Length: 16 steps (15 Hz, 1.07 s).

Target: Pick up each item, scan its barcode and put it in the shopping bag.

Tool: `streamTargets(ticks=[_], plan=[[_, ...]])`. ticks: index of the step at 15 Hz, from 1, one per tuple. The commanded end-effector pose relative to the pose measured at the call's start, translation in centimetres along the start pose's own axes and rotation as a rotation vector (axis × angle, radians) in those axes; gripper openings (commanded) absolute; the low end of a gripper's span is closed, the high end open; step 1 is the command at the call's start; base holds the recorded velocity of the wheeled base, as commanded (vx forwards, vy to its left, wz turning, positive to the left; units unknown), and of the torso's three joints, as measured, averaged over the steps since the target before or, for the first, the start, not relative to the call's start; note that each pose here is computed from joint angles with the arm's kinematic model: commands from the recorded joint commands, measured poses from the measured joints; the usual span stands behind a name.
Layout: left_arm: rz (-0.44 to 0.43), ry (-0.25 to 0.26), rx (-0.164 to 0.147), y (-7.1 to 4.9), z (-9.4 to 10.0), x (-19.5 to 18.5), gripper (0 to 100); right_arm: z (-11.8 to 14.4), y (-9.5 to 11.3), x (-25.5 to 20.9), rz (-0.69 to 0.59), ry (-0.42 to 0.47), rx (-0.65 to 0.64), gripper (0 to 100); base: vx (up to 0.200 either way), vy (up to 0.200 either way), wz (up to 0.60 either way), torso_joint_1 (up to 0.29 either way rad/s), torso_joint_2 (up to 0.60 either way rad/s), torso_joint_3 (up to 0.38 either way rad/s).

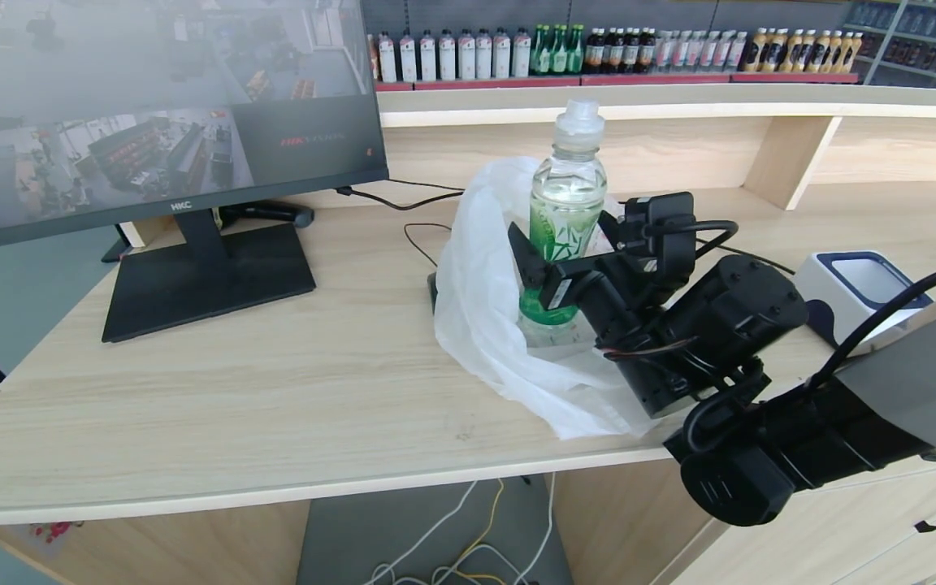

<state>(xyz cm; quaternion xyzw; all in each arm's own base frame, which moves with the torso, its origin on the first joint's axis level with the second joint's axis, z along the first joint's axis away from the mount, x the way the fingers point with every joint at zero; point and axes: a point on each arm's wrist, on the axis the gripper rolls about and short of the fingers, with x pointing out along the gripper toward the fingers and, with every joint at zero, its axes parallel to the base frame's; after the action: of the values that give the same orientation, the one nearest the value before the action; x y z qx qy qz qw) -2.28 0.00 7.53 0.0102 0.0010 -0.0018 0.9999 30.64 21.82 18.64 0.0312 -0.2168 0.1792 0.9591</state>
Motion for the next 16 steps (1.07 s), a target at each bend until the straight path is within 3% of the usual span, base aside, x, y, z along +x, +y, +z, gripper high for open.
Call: streamTargets(ticks=[1,4,10,13,16], plan=[[0.001,-0.001,0.001,0.0,0.0,0.0,100,0.5,-0.1,-0.2,0.000,-0.009,0.003,100,0.000,0.000,0.00,0.000,0.00,0.000],[0.001,-0.001,0.000,0.0,0.0,0.0,100,1.2,-0.3,-0.6,0.000,-0.010,0.003,100,0.000,0.000,0.00,0.000,0.00,0.000],[0.001,-0.001,0.006,0.0,0.0,0.0,100,6.7,-1.1,-7.9,0.056,0.015,0.021,100,0.000,0.000,0.00,0.000,0.00,0.000],[0.001,-0.001,0.007,0.0,0.0,0.0,100,7.1,-1.3,-11.8,0.105,0.081,0.039,100,0.000,0.000,0.00,0.000,0.00,0.000],[0.001,-0.001,0.004,0.0,0.0,0.0,100,7.7,-1.5,-12.1,0.171,0.057,0.054,100,0.000,-0.133,0.00,0.002,0.00,-0.003]])
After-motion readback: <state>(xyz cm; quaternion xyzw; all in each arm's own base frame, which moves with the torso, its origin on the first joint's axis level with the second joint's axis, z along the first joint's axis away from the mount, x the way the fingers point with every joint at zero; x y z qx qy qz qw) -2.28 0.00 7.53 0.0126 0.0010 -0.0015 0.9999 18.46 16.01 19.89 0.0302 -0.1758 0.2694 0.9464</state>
